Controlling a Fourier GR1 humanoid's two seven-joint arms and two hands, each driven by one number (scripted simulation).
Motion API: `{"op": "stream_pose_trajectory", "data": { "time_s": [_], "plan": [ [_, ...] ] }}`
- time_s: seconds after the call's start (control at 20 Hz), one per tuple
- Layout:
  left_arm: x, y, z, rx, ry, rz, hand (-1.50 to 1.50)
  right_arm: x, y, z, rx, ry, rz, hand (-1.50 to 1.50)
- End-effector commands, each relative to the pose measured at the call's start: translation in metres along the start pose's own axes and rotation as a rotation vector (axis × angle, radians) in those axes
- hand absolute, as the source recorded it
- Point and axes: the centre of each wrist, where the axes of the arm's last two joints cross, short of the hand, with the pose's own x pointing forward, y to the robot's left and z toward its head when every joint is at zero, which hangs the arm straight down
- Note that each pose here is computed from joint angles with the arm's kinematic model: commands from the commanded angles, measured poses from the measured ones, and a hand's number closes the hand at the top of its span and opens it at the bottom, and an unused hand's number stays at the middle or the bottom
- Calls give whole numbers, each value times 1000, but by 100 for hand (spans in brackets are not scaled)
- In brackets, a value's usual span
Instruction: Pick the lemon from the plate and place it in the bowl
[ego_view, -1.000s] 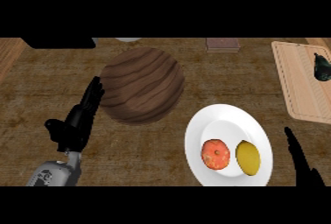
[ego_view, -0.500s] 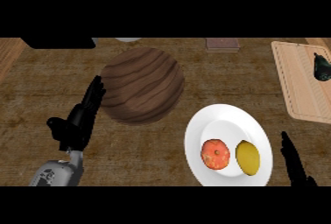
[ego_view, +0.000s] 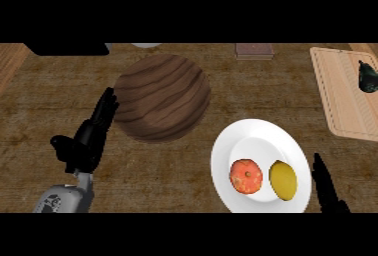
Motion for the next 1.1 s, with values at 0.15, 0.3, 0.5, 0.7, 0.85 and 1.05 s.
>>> {"op": "stream_pose_trajectory", "data": {
  "time_s": [0.15,0.3,0.5,0.7,0.85,1.05],
  "plan": [
    [6,-15,11,6,-19,5,0,-33,15,-18,-19,21,-25,-150],
    [-9,10,6,1,-14,-7,0,-18,12,-20,5,7,-21,-150],
    [9,-26,-2,1,-10,6,0,-59,3,-40,-56,71,105,-150],
    [15,-5,-6,-7,-1,2,0,-51,9,-33,-50,96,191,-150],
    [-7,7,-4,-20,-11,-3,0,-39,18,-53,-20,105,185,-150],
    [-6,-2,12,-4,-1,5,0,-62,49,-51,12,90,146,-150]
  ]
}}
